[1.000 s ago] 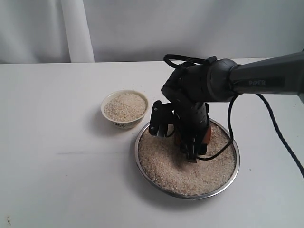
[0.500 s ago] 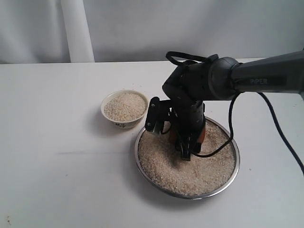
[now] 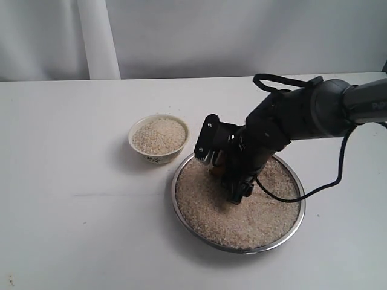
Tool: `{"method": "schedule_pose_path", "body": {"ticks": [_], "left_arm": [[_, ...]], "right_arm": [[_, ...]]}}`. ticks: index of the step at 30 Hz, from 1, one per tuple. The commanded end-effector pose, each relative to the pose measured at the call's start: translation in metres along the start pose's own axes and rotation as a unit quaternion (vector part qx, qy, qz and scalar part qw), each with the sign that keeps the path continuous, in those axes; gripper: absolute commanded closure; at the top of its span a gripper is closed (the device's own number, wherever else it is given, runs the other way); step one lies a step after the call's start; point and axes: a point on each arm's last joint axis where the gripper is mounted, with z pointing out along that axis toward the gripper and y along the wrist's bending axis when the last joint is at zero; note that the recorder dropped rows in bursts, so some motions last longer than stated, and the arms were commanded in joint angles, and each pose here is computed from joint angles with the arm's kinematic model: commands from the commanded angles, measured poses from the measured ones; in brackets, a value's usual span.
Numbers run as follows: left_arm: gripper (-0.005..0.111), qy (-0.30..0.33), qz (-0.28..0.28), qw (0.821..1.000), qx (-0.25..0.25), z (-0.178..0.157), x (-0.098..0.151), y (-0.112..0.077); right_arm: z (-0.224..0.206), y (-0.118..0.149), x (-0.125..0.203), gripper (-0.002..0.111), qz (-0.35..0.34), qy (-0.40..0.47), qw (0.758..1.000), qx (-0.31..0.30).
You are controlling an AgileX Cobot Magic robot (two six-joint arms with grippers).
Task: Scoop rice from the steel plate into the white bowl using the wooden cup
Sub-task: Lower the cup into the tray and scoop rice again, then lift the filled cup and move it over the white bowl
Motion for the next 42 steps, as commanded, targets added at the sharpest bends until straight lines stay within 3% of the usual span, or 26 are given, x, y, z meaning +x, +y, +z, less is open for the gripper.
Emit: {"method": "schedule_pose_path", "body": {"ticks": [1, 11, 16, 22, 30, 39, 42], "left_arm": [[0.107, -0.003, -0.001, 1.0, 0.001, 0.0, 0.0, 0.0], [0.107, -0.003, -0.001, 1.0, 0.001, 0.0, 0.0, 0.0], [0.107, -0.003, -0.001, 1.0, 0.001, 0.0, 0.0, 0.0], [0.107, -0.003, -0.001, 1.0, 0.001, 0.0, 0.0, 0.0], [0.107, -0.003, -0.001, 1.0, 0.001, 0.0, 0.0, 0.0], [0.107, -0.003, -0.001, 1.0, 0.001, 0.0, 0.0, 0.0], [0.107, -0.003, -0.001, 1.0, 0.001, 0.0, 0.0, 0.0]], "right_arm": [[0.023, 0.012, 0.013, 0.108, 0.029, 0.011, 0.999, -0.028], [0.031, 0.026, 0.023, 0.108, 0.026, -0.021, 0.999, -0.024], [0.02, 0.023, 0.042, 0.108, 0.074, -0.059, 0.996, -0.004], [-0.016, 0.015, 0.043, 0.108, 0.121, -0.159, 0.978, 0.055], [-0.069, -0.005, 0.026, 0.108, 0.182, -0.305, 0.926, 0.124], [-0.101, -0.016, 0.016, 0.108, 0.184, -0.383, 0.89, 0.165], [-0.106, -0.027, 0.009, 0.108, 0.19, -0.36, 0.9, 0.158]]}}
